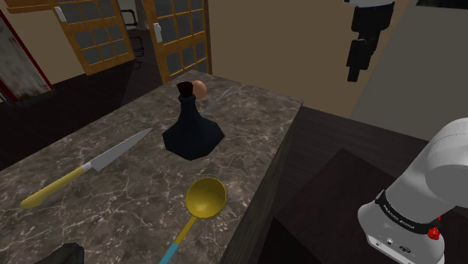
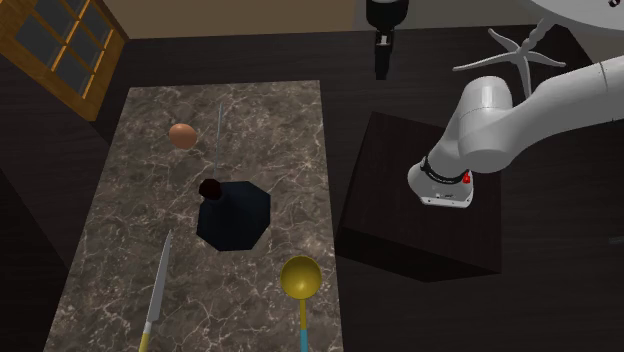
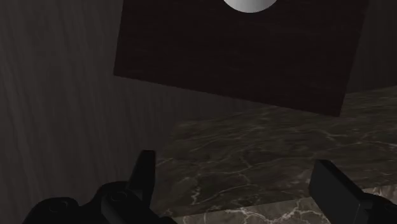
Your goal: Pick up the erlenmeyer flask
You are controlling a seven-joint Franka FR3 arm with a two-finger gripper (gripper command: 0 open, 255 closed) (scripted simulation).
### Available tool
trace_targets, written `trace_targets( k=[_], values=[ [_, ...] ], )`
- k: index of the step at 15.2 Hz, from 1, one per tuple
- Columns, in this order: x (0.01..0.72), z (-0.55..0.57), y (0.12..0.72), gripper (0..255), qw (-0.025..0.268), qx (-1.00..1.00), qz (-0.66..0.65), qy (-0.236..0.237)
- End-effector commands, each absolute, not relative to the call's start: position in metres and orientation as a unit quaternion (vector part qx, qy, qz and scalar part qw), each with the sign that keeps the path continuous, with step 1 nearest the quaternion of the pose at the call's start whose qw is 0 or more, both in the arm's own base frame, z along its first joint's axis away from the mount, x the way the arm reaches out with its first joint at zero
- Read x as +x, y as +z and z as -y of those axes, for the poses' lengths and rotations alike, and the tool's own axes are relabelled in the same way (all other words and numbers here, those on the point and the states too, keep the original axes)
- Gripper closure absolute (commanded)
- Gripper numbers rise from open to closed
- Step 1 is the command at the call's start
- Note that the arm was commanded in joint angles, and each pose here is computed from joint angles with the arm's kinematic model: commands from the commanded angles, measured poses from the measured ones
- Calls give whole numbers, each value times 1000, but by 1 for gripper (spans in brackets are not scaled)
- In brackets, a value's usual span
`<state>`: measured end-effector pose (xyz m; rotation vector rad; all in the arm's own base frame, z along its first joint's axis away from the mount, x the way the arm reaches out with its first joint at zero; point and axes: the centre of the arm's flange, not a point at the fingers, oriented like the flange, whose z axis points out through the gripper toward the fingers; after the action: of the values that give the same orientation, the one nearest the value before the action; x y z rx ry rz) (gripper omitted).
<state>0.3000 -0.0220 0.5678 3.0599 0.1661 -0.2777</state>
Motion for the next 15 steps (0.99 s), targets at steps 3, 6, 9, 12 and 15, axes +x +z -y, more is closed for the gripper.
trace_targets(
  k=[3,6,9,12,15],
  values=[
    [311,0,567,0,30,995,-52,-86],
    [328,-34,566,0,27,995,-49,-79],
    [345,-68,565,0,24,996,-46,-72],
    [363,-101,565,0,21,997,-43,-65],
    [381,-134,566,0,18,997,-40,-58]
  ],
)
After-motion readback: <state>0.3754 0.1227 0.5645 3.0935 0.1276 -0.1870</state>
